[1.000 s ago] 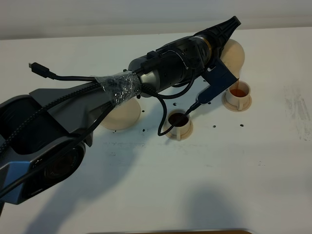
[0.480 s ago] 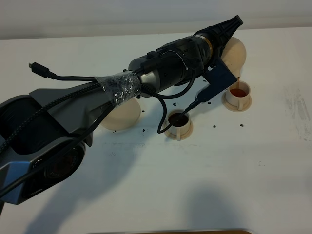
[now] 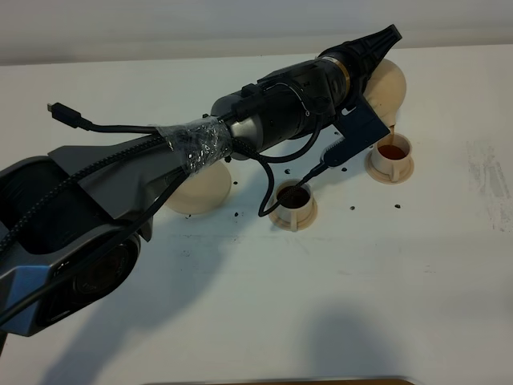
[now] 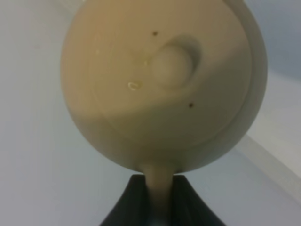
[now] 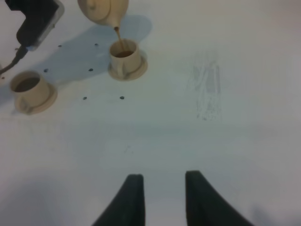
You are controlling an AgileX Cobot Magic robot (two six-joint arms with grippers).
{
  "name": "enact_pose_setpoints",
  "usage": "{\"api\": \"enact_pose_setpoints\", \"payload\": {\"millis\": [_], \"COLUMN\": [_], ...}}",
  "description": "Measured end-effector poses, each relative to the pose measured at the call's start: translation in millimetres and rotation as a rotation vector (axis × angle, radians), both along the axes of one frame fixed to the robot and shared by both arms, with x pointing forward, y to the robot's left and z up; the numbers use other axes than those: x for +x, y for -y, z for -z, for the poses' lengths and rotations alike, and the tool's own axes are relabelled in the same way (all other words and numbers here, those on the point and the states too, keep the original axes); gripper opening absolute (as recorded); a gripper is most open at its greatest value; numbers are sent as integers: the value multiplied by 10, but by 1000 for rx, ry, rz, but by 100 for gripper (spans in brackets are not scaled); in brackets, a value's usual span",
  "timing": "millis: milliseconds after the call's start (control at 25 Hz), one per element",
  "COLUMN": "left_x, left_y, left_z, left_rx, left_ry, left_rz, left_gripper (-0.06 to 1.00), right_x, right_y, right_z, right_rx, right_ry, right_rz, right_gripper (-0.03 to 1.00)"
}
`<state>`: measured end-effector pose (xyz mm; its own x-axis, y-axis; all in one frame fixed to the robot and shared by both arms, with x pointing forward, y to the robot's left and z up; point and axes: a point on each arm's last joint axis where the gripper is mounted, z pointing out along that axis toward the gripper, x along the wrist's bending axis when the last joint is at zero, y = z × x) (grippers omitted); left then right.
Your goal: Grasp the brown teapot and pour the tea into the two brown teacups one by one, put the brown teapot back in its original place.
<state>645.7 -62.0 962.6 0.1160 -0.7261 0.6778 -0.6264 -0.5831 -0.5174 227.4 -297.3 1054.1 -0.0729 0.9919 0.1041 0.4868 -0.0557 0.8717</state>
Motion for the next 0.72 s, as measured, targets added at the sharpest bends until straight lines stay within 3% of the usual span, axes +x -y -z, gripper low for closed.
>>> {"api": "enact_pose_setpoints", "payload": {"millis": [720], "left_x": [-36], "left_y": [39], "left_z": [-8], "left_rx": [17], "left_ry": [14], "left_rz": [14], "left_gripper": [9], "right_x": [0], "right_y": [0], "right_z": [0], "right_rx": [0], "right_ry": [0], "right_rz": [0], "right_gripper": [23]}}
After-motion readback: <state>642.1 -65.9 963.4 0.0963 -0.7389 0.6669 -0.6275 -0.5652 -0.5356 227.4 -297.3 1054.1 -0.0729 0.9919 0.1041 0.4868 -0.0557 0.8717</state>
